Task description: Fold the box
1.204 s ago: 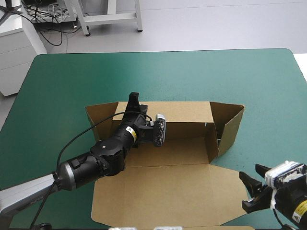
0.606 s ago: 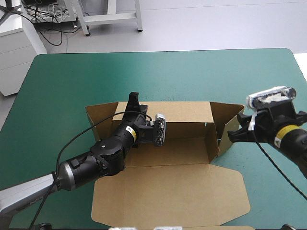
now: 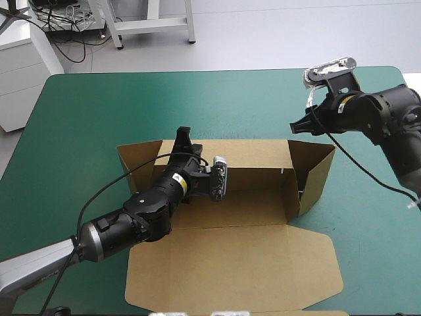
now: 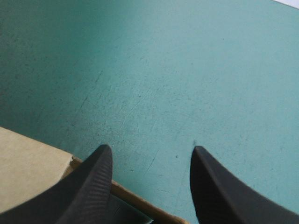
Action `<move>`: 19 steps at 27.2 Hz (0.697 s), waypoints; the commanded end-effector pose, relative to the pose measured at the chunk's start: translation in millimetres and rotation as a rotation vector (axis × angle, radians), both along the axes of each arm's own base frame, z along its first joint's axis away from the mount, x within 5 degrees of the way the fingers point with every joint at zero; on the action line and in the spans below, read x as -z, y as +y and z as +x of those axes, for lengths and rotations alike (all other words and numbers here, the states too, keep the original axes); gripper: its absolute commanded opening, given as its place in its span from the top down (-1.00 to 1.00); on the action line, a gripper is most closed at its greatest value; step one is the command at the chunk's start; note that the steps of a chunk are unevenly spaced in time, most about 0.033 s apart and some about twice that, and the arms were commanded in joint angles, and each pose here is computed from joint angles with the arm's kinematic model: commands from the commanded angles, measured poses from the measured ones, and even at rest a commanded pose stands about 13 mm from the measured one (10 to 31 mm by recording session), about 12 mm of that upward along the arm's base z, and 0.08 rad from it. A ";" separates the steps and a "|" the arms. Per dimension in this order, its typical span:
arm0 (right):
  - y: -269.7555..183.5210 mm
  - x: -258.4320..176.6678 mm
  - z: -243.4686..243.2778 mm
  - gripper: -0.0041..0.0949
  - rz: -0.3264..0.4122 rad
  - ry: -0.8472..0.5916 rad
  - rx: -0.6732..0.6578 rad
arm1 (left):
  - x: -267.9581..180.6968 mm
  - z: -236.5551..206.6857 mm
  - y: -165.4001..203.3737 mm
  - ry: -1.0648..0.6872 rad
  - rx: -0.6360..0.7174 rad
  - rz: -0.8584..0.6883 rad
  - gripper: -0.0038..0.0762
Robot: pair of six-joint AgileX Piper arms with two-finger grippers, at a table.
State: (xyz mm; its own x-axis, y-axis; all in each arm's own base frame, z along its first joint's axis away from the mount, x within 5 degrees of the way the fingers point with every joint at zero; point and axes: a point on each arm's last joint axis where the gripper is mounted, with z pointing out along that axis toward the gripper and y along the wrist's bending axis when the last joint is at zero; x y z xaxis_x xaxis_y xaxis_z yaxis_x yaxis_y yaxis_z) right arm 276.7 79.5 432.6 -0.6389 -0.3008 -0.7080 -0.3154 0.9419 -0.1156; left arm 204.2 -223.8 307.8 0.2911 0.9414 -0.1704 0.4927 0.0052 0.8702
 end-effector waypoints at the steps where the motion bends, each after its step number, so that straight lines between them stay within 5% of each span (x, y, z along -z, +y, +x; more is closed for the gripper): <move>1: -0.8 -3.6 15.4 -0.02 -0.007 -0.045 -0.045 | -6.7 -4.7 -0.8 0.032 0.002 -0.070 0.93; 19: 11.3 48.0 47.1 0.13 -0.078 0.188 -0.147 | -6.7 -4.7 -0.8 0.034 -0.001 -0.074 0.93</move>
State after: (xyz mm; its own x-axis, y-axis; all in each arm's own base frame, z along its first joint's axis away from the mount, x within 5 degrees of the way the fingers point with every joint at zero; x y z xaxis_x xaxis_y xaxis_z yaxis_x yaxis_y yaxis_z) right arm 334.0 95.7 362.7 -0.7303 -0.4448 -0.5185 -0.4674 0.8789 -0.0955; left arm 204.1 -223.8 307.8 0.2902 0.9411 -0.1736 0.4937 0.0082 0.8696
